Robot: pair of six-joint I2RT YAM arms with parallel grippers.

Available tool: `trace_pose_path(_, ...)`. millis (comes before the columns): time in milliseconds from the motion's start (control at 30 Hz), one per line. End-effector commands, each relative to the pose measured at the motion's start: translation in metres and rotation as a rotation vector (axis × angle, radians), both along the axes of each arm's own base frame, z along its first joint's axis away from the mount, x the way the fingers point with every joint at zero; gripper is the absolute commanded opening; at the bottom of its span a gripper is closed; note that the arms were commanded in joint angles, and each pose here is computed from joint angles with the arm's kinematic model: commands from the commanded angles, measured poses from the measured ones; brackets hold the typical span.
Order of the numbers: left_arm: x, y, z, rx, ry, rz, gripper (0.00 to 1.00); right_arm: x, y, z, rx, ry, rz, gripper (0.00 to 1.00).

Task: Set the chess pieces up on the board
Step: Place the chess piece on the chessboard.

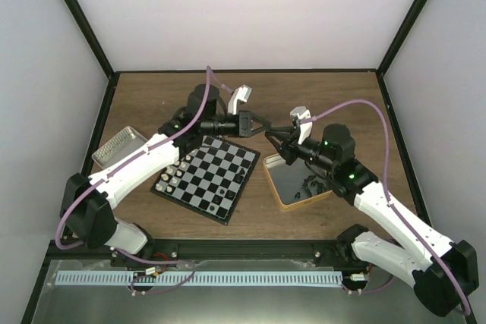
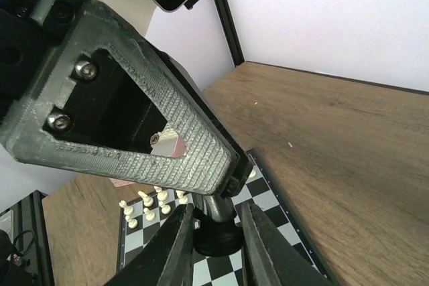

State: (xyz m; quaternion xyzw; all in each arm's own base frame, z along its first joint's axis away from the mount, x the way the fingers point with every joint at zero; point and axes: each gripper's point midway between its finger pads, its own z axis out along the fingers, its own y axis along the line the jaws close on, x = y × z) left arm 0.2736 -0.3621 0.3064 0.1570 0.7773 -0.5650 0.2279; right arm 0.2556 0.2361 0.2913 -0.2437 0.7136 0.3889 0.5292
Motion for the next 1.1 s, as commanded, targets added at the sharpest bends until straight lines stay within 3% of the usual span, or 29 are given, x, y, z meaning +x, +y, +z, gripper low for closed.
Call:
trace_pose_path(0,-0.001,-0.003,0.006,-0.022,-0.015,-0.027,0.12,0.001,0.002,0.007,0.006,-0.025,0.004,0.2)
trace_pose_path(167,-0.003,-0.001,0.003,-0.012,-0.028,-0.031,0.04,0.004,0.001,0.004,0.01,-0.002,-0.011,0.21)
trace_pose_path(333,0.0,0.009,0.006,0.028,-0.136,0.006,0.04,0.008,-0.004,0.002,0.006,0.024,-0.051,0.45)
trace_pose_path(433,0.002,0.021,0.008,0.089,-0.253,0.041,0.04,0.005,-0.008,0.002,0.002,0.034,-0.064,0.54)
trace_pose_path(567,0.001,0.037,0.013,0.209,-0.422,0.046,0.04,-0.013,-0.011,0.022,0.036,-0.015,-0.022,0.57)
trace_pose_path(733,-0.018,0.045,0.017,0.247,-0.601,-0.054,0.04,-0.029,-0.022,0.051,0.097,-0.092,-0.032,0.61)
trace_pose_path(1067,-0.035,0.052,-0.024,0.34,-0.738,-0.182,0.04,-0.017,-0.031,0.045,0.1,-0.049,-0.115,0.62)
